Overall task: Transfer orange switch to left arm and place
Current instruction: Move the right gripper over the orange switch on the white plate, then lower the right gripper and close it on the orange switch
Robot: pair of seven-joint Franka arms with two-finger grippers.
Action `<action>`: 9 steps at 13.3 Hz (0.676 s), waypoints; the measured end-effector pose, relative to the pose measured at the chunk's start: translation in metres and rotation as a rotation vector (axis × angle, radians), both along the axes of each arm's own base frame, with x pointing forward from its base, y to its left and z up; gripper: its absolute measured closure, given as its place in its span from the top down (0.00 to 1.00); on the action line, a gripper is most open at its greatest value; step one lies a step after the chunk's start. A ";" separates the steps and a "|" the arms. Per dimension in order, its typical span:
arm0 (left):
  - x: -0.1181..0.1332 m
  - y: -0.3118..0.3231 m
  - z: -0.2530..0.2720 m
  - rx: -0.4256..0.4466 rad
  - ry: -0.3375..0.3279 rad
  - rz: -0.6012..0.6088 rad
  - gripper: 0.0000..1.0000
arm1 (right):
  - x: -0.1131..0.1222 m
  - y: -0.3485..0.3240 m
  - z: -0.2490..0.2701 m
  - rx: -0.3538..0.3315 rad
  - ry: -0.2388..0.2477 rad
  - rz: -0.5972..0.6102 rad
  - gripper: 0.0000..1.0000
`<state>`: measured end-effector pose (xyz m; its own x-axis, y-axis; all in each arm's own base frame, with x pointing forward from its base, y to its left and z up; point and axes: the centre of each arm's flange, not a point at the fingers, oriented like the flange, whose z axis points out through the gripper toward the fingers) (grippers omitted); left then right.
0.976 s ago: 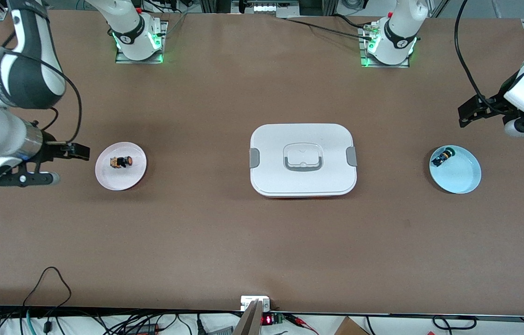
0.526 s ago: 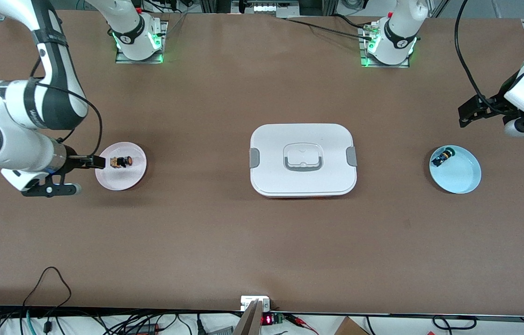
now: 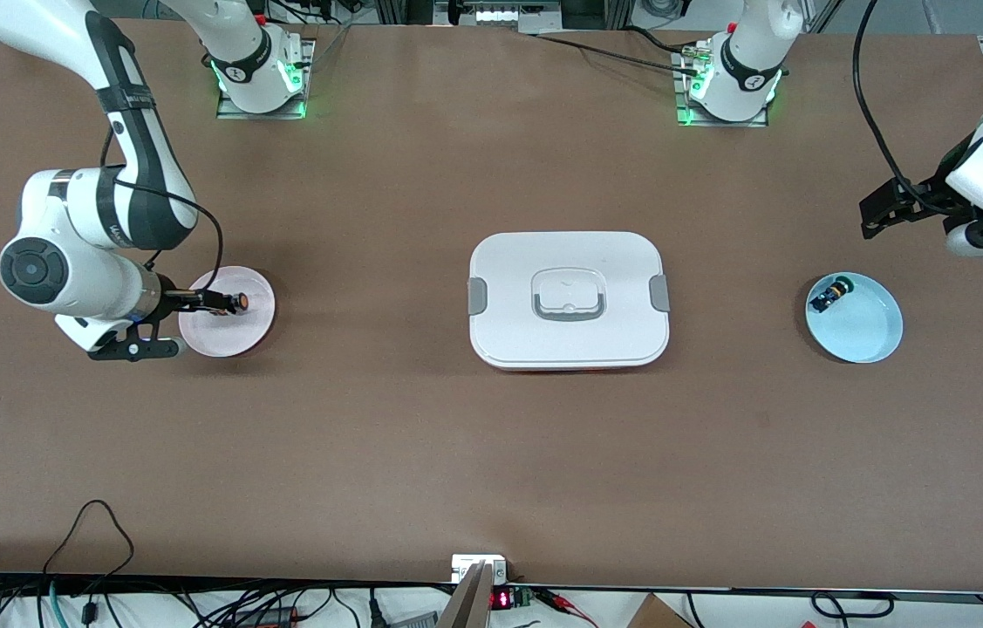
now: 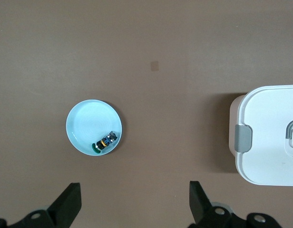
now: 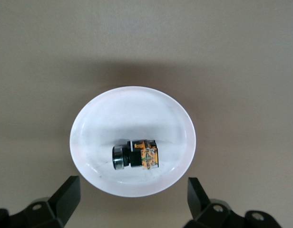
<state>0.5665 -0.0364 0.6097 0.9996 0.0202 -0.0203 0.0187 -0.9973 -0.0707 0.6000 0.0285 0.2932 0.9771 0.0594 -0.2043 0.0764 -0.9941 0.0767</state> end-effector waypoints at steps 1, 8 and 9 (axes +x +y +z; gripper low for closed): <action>0.000 0.000 0.000 0.000 0.000 0.000 1.00 | -0.004 -0.002 -0.010 0.005 0.006 0.020 1.00; 0.000 0.000 0.000 0.000 0.000 0.000 1.00 | -0.012 -0.010 -0.061 0.016 0.018 0.074 1.00; 0.000 0.000 0.000 0.000 0.000 0.001 1.00 | -0.015 -0.010 -0.067 0.018 0.010 0.081 1.00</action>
